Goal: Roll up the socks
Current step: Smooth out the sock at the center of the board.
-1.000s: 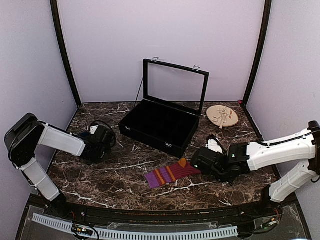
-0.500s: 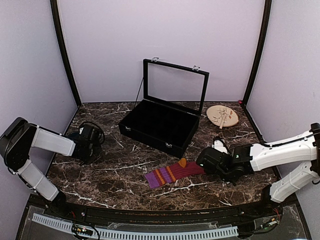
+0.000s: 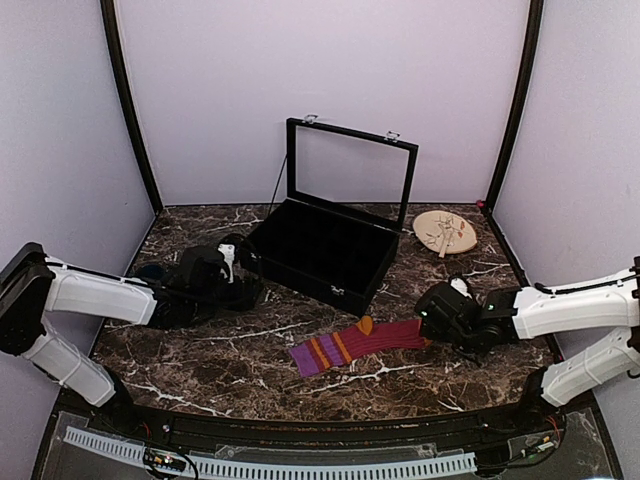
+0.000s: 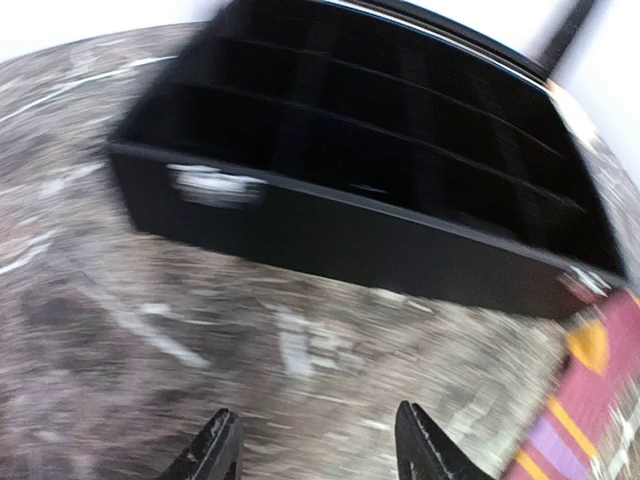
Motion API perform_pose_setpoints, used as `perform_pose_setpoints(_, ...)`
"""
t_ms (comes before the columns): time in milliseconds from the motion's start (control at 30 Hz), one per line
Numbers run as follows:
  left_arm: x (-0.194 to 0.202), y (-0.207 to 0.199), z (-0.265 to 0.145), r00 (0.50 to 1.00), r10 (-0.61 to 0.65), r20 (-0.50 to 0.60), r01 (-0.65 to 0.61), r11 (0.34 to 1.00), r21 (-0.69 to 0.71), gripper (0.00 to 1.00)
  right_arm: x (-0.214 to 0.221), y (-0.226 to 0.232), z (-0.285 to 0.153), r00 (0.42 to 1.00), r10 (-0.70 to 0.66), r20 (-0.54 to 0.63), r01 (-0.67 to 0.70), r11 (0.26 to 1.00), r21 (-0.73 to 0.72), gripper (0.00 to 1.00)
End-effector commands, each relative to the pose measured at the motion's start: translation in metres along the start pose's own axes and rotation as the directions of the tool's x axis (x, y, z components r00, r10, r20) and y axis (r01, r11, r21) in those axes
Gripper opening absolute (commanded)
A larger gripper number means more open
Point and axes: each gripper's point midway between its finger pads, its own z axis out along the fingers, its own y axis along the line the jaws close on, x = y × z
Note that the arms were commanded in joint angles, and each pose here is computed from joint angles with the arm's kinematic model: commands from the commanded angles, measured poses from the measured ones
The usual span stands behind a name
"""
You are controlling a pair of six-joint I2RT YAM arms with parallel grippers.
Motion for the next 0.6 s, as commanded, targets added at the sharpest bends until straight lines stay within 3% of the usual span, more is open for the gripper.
perform_pose_setpoints(0,0.007,-0.065,-0.013,0.989,0.146,0.009,-0.144,0.964,0.226,0.54,-0.003,-0.001,0.012,0.996,0.09,-0.021,-0.09,0.996,-0.005,0.77)
perform_pose_setpoints(300,0.061,-0.153,-0.021,0.913,0.406,-0.026,-0.344,0.804,0.485,0.53,0.002,-0.015,0.039,0.983,0.153,-0.105,-0.149,0.988,0.045,0.78)
perform_pose_setpoints(567,0.092,-0.173,-0.012,0.867,0.491,-0.083,-0.382,0.763,0.522,0.52,0.015,-0.01,0.05,0.973,0.149,-0.176,-0.142,0.989,0.05,0.77)
